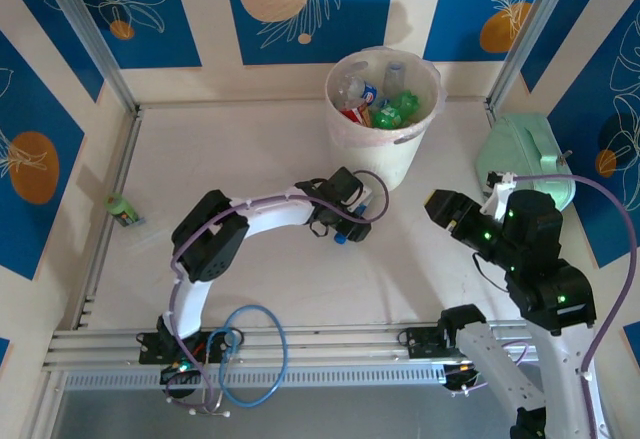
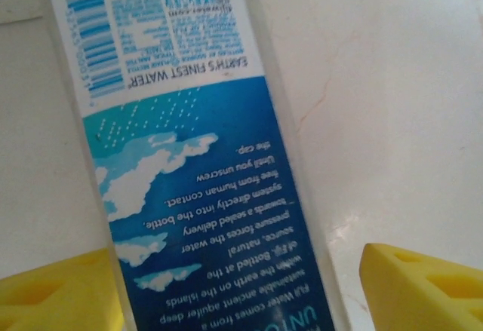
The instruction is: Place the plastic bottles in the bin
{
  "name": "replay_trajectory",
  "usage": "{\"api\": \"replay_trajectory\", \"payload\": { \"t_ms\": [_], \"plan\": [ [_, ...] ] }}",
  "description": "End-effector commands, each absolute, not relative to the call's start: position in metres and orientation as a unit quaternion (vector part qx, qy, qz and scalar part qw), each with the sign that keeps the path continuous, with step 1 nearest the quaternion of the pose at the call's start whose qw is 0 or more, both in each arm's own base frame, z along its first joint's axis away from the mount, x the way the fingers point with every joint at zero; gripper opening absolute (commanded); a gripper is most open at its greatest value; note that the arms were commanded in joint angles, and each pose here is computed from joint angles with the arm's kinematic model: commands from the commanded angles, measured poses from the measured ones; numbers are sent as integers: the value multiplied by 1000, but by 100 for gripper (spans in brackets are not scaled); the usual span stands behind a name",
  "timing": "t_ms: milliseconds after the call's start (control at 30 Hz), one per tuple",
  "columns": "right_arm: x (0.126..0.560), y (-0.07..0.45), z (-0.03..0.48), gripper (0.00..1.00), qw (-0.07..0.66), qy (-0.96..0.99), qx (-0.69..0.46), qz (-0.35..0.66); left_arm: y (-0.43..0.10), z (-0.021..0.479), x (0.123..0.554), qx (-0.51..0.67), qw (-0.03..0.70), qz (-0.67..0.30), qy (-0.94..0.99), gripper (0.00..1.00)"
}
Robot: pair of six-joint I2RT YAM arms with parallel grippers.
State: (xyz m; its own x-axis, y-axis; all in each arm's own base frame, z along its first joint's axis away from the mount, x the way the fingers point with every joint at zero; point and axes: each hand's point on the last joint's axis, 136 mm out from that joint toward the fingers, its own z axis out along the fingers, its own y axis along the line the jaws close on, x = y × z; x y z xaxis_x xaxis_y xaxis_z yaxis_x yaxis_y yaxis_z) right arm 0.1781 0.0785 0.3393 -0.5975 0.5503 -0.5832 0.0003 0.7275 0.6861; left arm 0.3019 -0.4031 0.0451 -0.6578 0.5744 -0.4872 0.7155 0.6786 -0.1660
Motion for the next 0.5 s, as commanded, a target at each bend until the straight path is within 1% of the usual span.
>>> {"api": "replay_trajectory", "payload": {
  "t_ms": [0, 233, 467],
  "plan": [
    [172, 75, 349, 65, 428, 825, 168, 329, -402, 46, 304, 368, 200, -163, 893, 73],
    [176, 75, 348, 65, 426, 827, 168, 326, -402, 55, 298, 367, 206, -168, 891, 63],
    [176, 73, 349, 65, 430, 827, 171, 319, -391, 88, 274, 363, 228, -200, 881, 60]
  ]
}}
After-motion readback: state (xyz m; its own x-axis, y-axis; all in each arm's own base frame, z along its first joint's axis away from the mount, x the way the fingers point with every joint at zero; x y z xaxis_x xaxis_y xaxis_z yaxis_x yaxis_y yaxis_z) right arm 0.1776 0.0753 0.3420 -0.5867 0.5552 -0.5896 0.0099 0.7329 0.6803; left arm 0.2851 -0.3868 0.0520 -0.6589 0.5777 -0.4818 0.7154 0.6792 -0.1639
